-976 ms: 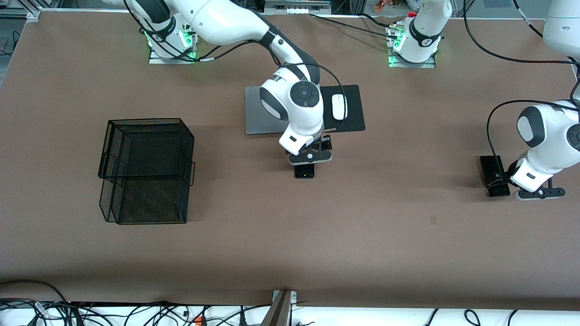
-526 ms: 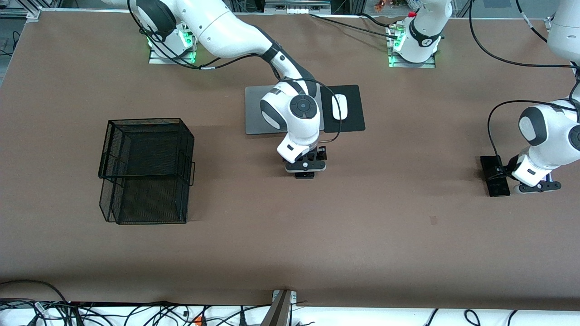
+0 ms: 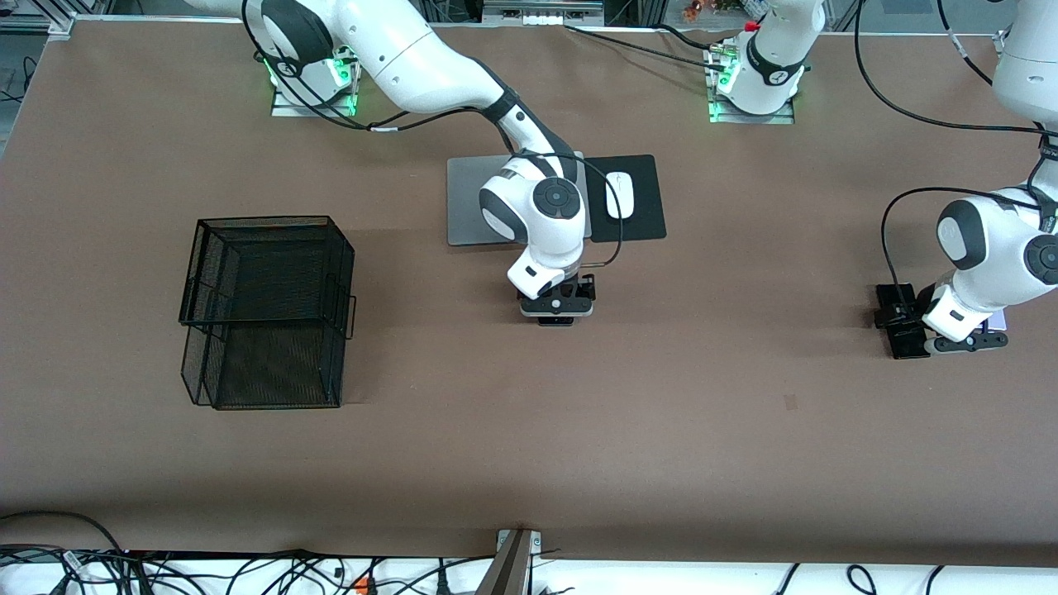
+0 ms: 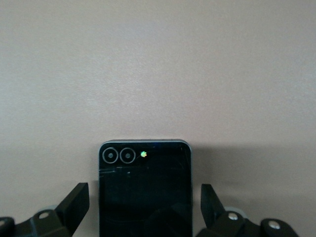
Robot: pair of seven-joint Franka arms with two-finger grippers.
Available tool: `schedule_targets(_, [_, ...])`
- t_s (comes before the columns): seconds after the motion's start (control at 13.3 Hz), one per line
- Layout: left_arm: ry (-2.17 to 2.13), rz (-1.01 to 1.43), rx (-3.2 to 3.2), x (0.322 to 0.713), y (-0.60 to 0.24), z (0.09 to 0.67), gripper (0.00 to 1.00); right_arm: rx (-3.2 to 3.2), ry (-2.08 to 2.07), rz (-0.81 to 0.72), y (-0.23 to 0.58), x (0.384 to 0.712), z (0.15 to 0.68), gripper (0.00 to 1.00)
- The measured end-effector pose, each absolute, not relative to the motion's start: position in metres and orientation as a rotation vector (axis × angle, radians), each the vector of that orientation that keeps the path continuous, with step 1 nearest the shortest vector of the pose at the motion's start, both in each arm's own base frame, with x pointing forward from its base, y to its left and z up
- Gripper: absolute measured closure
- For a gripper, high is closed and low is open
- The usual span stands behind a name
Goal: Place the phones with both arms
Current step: 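Lower the flip phone into the organizer with the right gripper while the left lifts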
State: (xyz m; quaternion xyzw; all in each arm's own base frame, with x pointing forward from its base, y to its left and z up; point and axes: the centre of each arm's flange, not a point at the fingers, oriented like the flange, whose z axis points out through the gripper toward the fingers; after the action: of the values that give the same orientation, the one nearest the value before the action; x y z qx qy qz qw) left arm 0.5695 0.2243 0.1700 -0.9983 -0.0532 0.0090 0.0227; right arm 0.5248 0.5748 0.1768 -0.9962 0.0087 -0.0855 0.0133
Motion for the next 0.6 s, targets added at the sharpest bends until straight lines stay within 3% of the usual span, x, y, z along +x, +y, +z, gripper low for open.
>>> schedule_targets(0.38, [-0.137,0.038,-3.096,0.5665,0.2289,0.1662,0.00,-3.107,0.051,-0.261,0.5739,0.5240,0.1691,0.01])
schedule_targets(0.45, [-0.138,0.046,-3.098,0.5652,0.2295,0.1626,0.00,-3.106,0.051,-0.262,0.5737,0.5240,0.1669,0.05])
schedule_targets(0.53, [-0.138,0.051,-3.100,0.5644,0.2298,0.1602,0.00,-3.103,0.051,-0.267,0.5743,0.5246,0.1687,0.17])
schedule_targets(0.6, [-0.137,0.050,-3.100,0.5644,0.2301,0.1601,0.00,-3.098,0.052,-0.272,0.5757,0.5251,0.1727,0.19])
